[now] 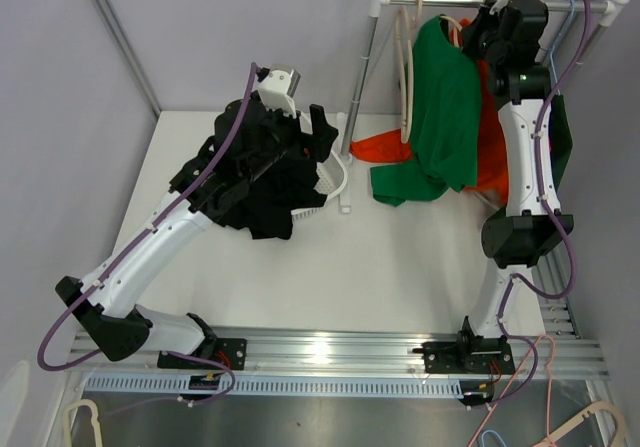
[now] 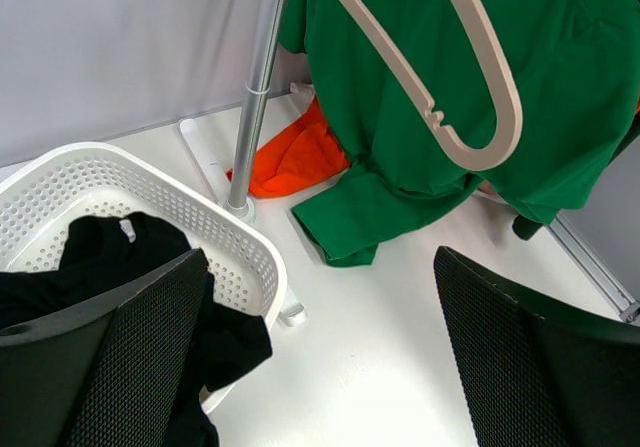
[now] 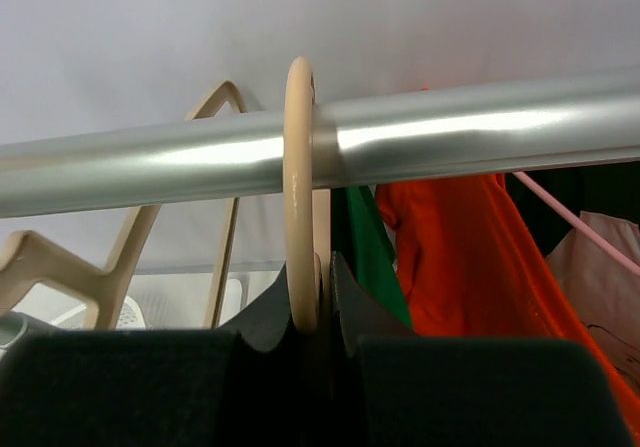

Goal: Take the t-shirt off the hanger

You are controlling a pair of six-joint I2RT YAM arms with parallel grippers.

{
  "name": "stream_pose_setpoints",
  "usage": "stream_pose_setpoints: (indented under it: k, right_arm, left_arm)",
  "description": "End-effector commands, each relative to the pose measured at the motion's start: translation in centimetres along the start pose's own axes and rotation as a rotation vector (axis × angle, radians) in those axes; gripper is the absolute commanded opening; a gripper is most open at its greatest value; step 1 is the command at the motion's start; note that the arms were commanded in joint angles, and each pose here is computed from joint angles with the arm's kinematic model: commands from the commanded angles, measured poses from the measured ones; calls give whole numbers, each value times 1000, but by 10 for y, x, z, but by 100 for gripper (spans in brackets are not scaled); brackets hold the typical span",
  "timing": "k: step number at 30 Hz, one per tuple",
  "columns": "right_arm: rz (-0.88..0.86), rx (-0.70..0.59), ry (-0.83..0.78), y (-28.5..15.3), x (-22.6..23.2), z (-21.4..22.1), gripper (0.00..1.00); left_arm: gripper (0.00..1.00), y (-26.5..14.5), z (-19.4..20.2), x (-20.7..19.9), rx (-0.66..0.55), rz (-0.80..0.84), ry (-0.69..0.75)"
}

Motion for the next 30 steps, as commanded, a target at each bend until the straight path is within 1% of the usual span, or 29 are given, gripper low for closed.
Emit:
stream_pose_setpoints:
  k: [1,6,7,10,13,14,16,17,19,20,21,22,23,24,25,26,27,28,29,30]
  right_arm:
    - [-48,-223,-19,-46,19,-69,0]
    - [-57,-275,-28,-66,23,-91,0]
    - [-63,-295,-33,-76,24,-98,0]
    - [-62,-308,-28,-83,26,-99,0]
    - [-60,-296,-17,-93,27,-100,0]
    - [-19,-288,0,-97,23,-99,0]
    - [-8,-262,13,-100,24,-94,0]
    - [6,-253,28,-109,24,-94,0]
    - [56,-224,70,-111,26,-83,0]
    - [72,-232,82,-127,28,-86,0]
    - [144,-238,109,-134,26,-84,0]
    - [179,-203,112,-134,27,-70,0]
    - [181,-192,123,-142,38,-64,0]
    - [202,-215,152,-162,40,-68,0]
    - [277,-226,208,-170,36,-64,0]
    - [287,-174,222,-173,46,-44,0]
    - [297,-187,267,-191,45,-45,0]
    - [319,-183,332,-198,46,-39,0]
    - [326,-122,328,-199,51,-16,0]
    - [343,-110,357,-206,51,-8,0]
  left_arm:
    - [99,-4,-14,-6,-49,30,-18]
    - [100,-3,-14,-6,-48,27,-23]
    - [100,-4,-14,-6,-51,28,-23]
    - [100,-7,-14,-5,-54,28,-25]
    - [99,-9,-13,-5,-49,29,-26]
    - [99,-10,-13,-4,-49,29,-28]
    - [99,-12,-11,-4,-46,28,-29]
    - [99,-15,-13,-4,-53,33,-31]
    - [99,-18,-10,-4,-47,41,-32]
    - [99,-20,-10,-5,-49,51,-31]
    - [99,-26,-11,-8,-56,67,-28]
    - [99,-28,-11,-10,-59,77,-15]
    - [99,-30,-7,-11,-55,79,-6]
    - [100,-39,-4,-23,-68,118,6]
    - [99,-44,-3,-31,-86,142,41]
    - [99,-49,-3,-35,-112,132,62]
    - [99,-52,18,-55,-105,182,99]
    - [99,-61,17,-61,-139,190,147]
    - [100,-62,28,-62,-141,165,171]
    - [99,-67,39,-77,-156,215,186]
Point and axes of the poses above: each gripper's point midway between its finger pads, its own y axis out along the fingers, its own x axis along the line the jaws close on, z = x × y, the point moved 6 cm from there along -y, back along the fingers, and after that the axes turned 2 degrees about -y, right-handed, at the moved point
